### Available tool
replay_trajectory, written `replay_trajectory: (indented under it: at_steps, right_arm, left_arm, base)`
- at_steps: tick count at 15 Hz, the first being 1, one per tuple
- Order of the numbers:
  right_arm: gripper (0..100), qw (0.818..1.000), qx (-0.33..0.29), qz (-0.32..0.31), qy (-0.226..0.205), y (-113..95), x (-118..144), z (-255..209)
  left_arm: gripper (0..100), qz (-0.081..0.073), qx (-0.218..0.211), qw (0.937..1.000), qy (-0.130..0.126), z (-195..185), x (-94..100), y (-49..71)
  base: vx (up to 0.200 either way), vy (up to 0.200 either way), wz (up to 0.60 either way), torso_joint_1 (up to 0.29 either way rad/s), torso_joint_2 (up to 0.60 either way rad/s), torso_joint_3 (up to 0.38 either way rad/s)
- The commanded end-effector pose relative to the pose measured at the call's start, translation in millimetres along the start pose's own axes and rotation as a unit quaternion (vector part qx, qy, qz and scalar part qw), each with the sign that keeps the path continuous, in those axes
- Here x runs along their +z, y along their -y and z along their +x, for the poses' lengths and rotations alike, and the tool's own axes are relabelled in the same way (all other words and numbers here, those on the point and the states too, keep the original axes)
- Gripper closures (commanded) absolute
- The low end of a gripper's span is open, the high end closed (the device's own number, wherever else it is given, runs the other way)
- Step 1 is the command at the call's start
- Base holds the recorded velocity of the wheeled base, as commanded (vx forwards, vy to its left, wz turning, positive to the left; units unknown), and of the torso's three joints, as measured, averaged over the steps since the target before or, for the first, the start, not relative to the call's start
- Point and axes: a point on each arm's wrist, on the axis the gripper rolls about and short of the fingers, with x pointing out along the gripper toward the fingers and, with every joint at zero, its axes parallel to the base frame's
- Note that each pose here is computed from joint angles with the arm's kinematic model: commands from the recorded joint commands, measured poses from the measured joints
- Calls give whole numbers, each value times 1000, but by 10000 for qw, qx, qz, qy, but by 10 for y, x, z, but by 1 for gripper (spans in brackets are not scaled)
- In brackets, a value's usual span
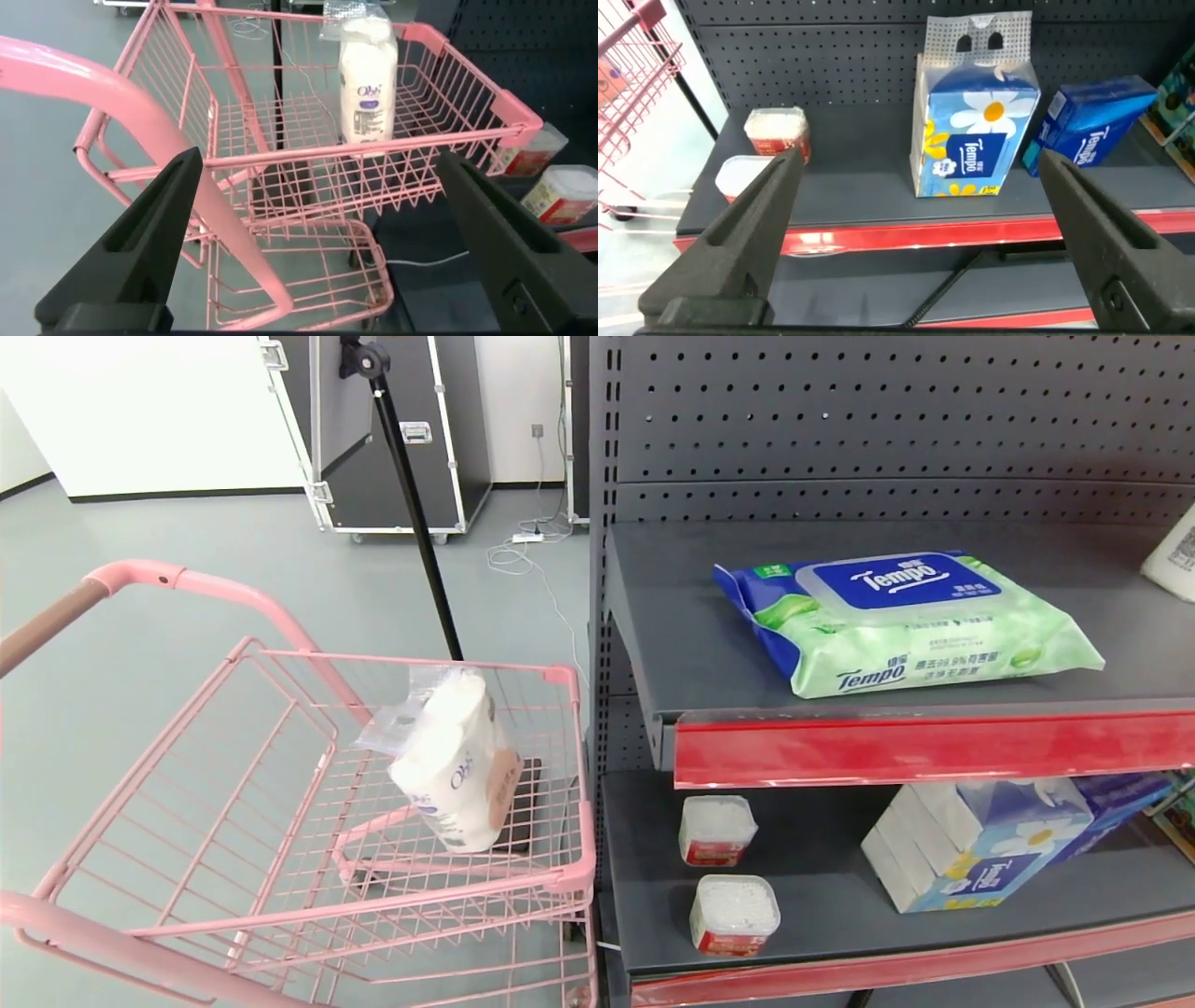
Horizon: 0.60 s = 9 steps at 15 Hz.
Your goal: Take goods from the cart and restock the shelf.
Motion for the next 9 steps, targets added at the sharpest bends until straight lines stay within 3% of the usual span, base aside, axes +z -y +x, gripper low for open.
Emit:
replay_trajectory:
  at_steps: [1,2,3,4,5,6,7,8,9]
  right_arm:
    - [0,10000,-2,-7,-1,0,0,0]
    - [0,10000,-2,-7,-1,0,0,0]
    - [0,10000,-2,-7,-1,0,0,0]
    - [0,10000,-2,-7,-1,0,0,0]
    - [0,10000,-2,-7,-1,0,0,0]
    - [0,10000,-2,-7,-1,0,0,0]
    - [0,10000,-2,-7,-1,0,0,0]
    - [0,10000,-2,-15,-1,0,0,0]
    - [0,10000,-2,-15,-1,0,0,0]
  left_arm:
    - [0,-204,-83,9983,542,-73,664,12]
    - [0,-516,-150,9973,497,9,1001,26]
    - [0,-582,-266,9977,209,227,1328,44]
    - [0,-298,-518,9976,-352,493,1348,64]
    - [0,-302,-769,9927,-879,712,1300,85]
    - [0,-354,-947,9883,-1143,812,1269,100]
    - [0,-398,-1389,9736,-1769,1033,1166,153]
    - [0,-397,-1468,9631,-2220,1216,1074,192]
    - [0,-407,-1469,9583,-2416,1372,1021,214]
  base:
    - [0,0,0,0,0,0]
    - [0,0,0,0,0,0]
    - [0,0,0,0,0,0]
    - [0,0,0,0,0,0]
    - [0,0,0,0,0,0]
    - [0,0,0,0,0,0]
    - [0,0,0,0,0,0]
    - [0,0,0,0,0,0]
    - [0,0,0,0,0,0]
